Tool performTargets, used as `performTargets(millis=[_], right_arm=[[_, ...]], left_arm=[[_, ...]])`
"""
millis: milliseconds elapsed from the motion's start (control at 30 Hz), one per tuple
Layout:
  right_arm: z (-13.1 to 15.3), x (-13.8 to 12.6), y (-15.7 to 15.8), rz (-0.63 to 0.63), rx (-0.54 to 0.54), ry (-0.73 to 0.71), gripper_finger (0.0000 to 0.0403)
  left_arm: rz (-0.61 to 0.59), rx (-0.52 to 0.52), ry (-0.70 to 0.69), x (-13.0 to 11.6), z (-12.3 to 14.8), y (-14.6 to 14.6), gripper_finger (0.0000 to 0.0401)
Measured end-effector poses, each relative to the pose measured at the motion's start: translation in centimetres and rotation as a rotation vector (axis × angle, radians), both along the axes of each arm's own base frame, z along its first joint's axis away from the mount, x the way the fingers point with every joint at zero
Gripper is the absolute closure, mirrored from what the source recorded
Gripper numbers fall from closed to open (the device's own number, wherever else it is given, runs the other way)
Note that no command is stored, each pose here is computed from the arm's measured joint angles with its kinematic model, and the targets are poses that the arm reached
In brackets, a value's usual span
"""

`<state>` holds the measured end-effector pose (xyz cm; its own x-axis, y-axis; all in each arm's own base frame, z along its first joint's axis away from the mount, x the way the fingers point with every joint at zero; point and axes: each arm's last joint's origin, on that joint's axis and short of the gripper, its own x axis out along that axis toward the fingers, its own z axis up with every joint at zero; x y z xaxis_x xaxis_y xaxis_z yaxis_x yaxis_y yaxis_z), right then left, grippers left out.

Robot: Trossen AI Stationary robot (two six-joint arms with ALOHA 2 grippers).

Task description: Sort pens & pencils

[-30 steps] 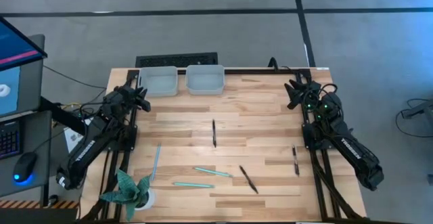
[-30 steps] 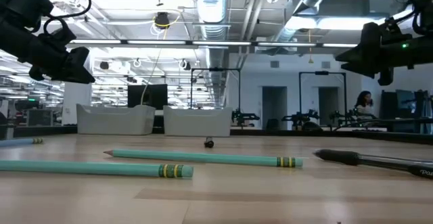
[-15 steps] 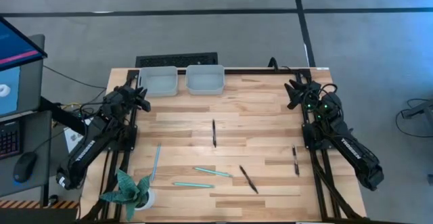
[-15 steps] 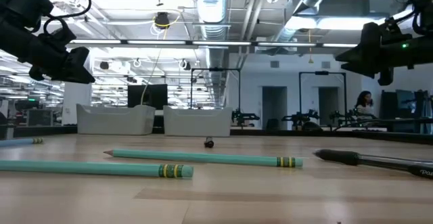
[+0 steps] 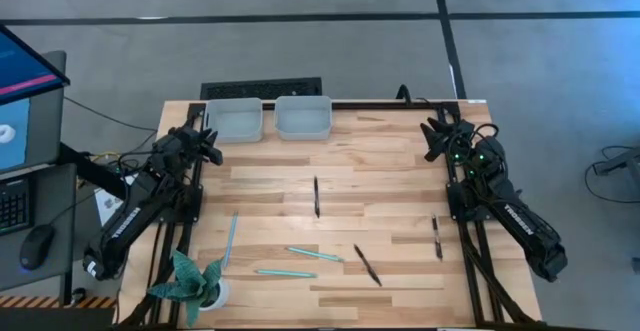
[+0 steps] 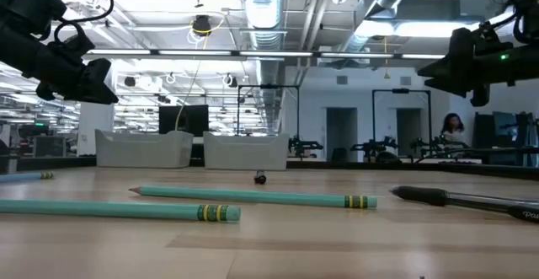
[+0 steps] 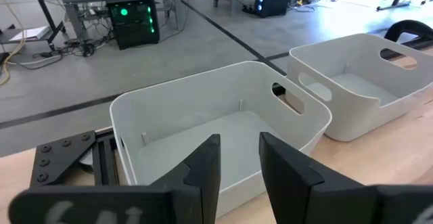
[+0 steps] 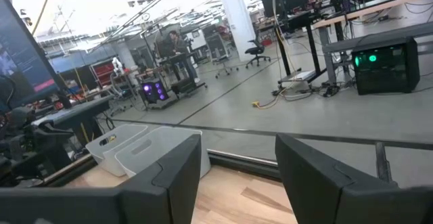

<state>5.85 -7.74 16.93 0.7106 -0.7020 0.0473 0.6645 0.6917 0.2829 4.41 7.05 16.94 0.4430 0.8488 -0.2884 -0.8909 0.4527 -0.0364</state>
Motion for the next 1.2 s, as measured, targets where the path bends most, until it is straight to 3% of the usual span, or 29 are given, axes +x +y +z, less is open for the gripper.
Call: performTargets(millis=[800,1000,1200], right_arm=[[0.00,-0.01,-0.02,-0.008,0.000,-0.001,0.0191],[0.02,-0.06,-0.06,-0.030,-0.001,-0.002,0.0191],[0.06,-0.10,-0.10,-0.049,-0.004,-0.005,0.0191]], left_arm=[[0.001,0.000,0.000,0.00,0.00,0.00,0.0307],[0.185,0.053,0.034,-0.48,0.27,0.27,0.0307],[0.221,0.067,0.073,-0.62,0.26,0.30,0.0307]])
